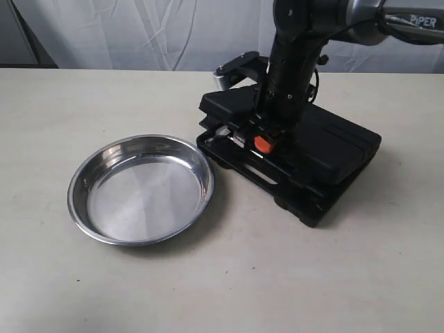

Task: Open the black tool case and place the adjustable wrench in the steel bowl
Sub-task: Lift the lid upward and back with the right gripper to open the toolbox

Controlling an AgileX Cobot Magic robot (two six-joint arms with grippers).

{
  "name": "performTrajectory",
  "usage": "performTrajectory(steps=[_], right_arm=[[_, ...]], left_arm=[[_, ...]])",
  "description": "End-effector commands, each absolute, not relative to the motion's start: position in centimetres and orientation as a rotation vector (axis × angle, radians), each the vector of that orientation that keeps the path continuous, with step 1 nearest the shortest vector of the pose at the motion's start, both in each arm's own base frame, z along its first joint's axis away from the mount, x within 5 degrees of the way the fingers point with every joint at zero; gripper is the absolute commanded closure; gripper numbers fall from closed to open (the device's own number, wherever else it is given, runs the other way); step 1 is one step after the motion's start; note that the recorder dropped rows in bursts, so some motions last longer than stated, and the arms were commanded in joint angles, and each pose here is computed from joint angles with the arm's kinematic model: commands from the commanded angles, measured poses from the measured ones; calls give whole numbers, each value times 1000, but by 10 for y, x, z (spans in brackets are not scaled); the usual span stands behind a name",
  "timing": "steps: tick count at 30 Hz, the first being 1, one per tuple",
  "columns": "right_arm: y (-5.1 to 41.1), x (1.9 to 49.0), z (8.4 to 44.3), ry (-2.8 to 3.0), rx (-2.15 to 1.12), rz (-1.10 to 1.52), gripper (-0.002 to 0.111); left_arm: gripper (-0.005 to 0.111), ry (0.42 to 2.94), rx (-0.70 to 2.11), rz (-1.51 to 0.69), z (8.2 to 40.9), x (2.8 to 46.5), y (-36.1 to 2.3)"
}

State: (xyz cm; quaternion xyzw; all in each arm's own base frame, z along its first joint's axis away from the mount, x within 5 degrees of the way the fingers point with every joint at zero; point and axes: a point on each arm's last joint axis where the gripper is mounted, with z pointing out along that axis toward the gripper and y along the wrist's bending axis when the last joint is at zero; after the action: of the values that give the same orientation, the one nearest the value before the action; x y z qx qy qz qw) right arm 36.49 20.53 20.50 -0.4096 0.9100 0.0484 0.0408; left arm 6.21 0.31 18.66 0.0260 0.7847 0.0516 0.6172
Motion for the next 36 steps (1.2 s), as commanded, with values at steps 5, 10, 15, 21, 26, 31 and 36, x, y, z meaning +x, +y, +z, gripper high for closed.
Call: performTrajectory(steps=[5,10,15,21,26,31,36], right_arm=[[186,354,266,2670,-1208,-15,109],[176,350,292,2613,-1114,-106,109],[157,354,310,2554,-997,-385,109],[126,374,315,2513,-843,-445,109],[94,392,319,2445,-727,-450,109],[66,401,321,2444,-640,-472,109],[51,403,321,2461,-598,-487,109]], left_arm=[[106,1785,58,114,189,62,3],[106,1785,58,114,189,62,3],[106,1785,58,114,189,62,3],[106,1785,58,114,189,62,3],[106,1785,58,114,189,62,3],[106,1785,58,114,189,62,3],[106,1785,58,114,189,62,3]])
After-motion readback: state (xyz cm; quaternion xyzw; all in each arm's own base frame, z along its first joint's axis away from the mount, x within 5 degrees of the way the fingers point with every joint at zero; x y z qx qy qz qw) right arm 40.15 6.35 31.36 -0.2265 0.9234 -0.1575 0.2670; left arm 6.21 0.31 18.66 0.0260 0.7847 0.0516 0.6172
